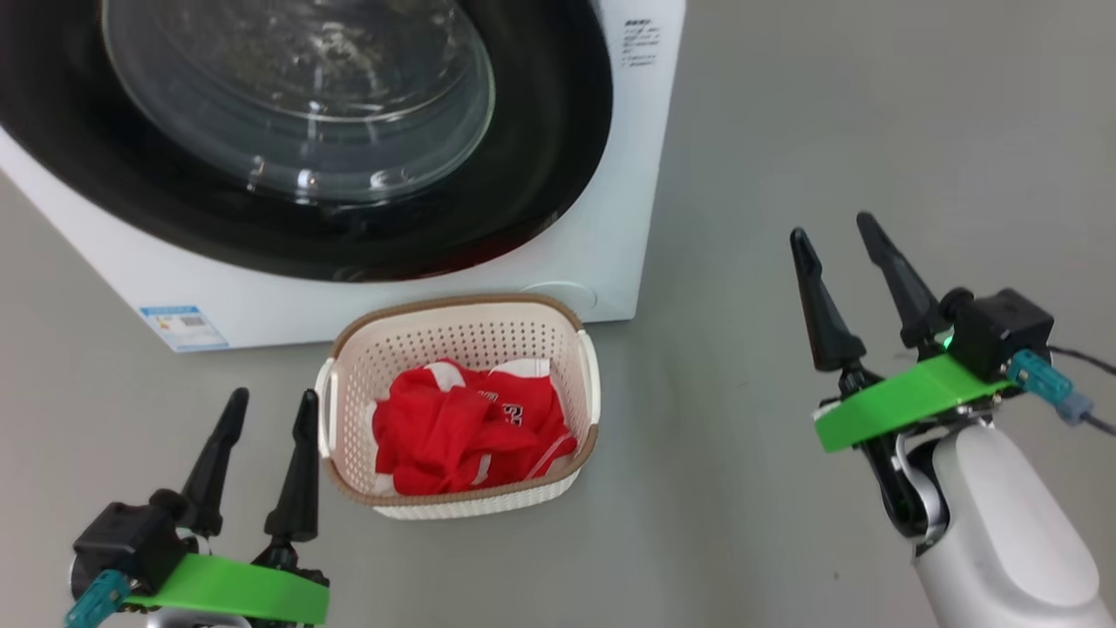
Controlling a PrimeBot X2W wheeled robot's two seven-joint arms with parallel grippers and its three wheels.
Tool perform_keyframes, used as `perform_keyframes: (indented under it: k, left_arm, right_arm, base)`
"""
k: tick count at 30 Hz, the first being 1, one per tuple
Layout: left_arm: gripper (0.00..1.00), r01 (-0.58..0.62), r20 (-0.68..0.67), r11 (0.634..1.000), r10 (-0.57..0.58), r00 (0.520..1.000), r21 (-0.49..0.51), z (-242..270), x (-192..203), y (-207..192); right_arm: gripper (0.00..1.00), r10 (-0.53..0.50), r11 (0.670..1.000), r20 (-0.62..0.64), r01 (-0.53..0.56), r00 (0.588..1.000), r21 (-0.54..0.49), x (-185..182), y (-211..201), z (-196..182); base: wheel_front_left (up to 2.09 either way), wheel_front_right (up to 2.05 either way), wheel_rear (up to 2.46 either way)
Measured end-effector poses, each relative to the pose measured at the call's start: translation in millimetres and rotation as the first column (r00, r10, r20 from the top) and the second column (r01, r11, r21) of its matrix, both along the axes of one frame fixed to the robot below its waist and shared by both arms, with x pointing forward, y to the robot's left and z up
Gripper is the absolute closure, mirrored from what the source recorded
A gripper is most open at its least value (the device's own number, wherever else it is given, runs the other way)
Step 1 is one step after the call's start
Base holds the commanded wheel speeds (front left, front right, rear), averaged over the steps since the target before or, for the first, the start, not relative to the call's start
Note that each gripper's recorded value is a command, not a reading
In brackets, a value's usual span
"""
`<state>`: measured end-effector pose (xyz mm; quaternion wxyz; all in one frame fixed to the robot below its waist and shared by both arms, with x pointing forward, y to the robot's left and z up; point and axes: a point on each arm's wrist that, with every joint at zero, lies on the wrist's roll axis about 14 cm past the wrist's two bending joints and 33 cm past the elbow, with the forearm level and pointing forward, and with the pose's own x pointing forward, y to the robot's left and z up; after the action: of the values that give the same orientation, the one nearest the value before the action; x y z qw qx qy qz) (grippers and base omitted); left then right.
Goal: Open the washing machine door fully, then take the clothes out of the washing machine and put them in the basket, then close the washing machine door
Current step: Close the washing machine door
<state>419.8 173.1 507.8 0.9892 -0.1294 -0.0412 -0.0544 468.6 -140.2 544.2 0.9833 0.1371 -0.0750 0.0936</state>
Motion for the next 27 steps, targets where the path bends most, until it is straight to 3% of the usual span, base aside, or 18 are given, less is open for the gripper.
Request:
perform_keyframes:
  k: [13, 27]
  left_arm:
    - [0.00, -0.002, 0.055, 1.000, 0.000, 0.999, 0.027, 19.7, -22.8, -2.3]
    - [0.00, -0.060, 0.072, 0.996, 0.056, 0.996, 0.058, 25.2, -44.0, 21.0]
  right_arm:
    - [0.00, -0.111, 0.994, -0.023, 0.112, 0.994, 0.021, -58.4, -40.7, -8.5]
    - [0.00, -0.150, 0.988, -0.020, 0.151, 0.988, 0.037, -85.8, -53.4, -10.3]
  base:
    - [0.00, 0.00, 0.00]
    - [0.00, 0.00, 0.00]
